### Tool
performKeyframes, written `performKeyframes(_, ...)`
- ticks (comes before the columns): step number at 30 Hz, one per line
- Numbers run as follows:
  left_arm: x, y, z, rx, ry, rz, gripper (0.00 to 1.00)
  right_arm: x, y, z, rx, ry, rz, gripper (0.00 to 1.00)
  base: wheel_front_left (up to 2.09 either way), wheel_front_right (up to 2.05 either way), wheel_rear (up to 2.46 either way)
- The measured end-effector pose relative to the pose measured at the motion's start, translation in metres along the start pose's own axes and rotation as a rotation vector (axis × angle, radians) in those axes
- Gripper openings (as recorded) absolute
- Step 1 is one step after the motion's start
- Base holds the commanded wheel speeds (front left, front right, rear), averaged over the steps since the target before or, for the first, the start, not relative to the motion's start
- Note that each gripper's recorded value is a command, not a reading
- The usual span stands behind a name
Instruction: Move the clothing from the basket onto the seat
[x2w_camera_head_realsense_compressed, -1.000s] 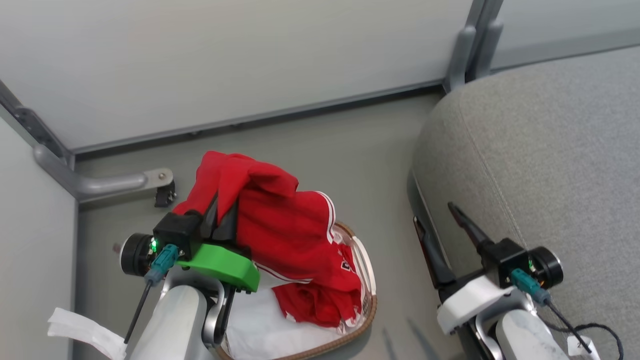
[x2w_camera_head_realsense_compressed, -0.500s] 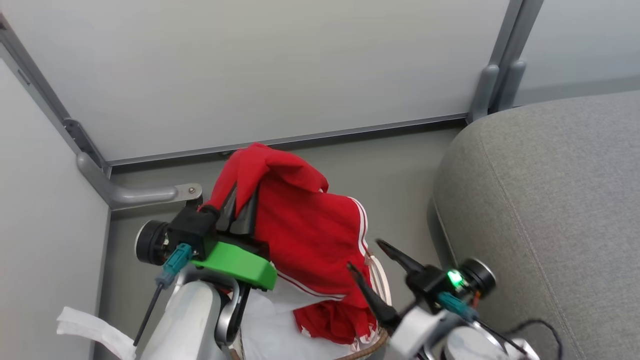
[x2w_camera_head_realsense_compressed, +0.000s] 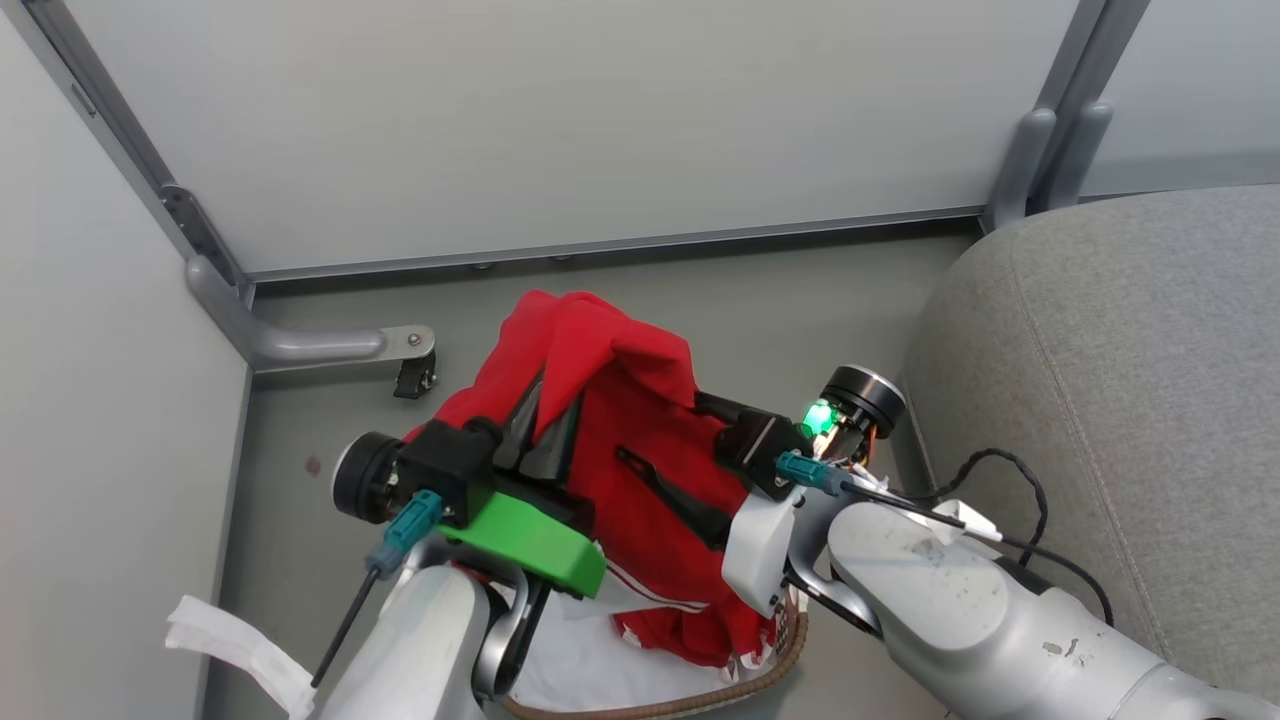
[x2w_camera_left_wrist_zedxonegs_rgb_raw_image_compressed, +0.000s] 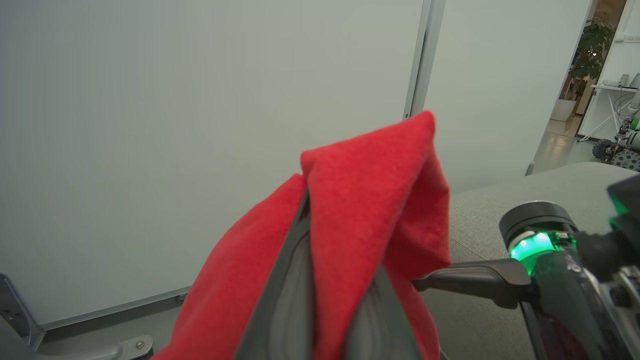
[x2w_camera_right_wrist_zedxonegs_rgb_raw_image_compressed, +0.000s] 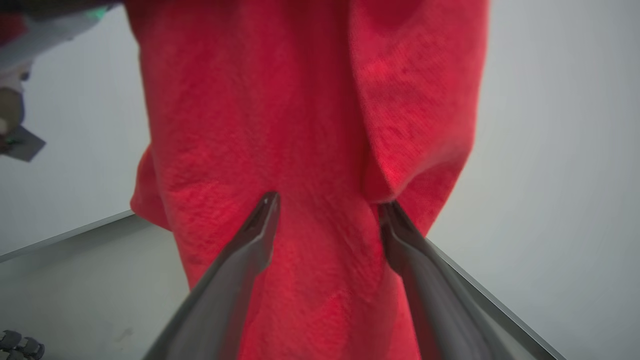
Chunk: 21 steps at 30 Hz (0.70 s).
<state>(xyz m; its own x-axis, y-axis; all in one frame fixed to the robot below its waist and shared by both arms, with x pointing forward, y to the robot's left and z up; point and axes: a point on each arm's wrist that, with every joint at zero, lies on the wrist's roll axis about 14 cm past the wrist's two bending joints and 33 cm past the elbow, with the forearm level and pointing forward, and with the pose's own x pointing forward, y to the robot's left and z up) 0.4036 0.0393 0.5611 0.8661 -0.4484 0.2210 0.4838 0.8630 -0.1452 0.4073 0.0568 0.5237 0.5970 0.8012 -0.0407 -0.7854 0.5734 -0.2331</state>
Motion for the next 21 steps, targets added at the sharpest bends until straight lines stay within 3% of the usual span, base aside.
performKeyframes(13,-0.001,-0.010,-0.009,-0.016,0.032,-0.037,0.00,0.009,0.045,-0.050,0.128,0.153,0.113,1.00,0.00,0.00,0.00)
performKeyframes(15,-0.002,-0.011,-0.010,-0.015,0.034,-0.039,0.00,0.007,0.052,-0.057,0.158,0.170,0.115,0.00,0.00,0.00,0.00)
performKeyframes(21,-0.003,-0.008,-0.012,-0.019,0.042,-0.022,0.00,0.005,0.047,-0.057,0.273,0.145,0.040,0.00,0.00,0.00,0.00)
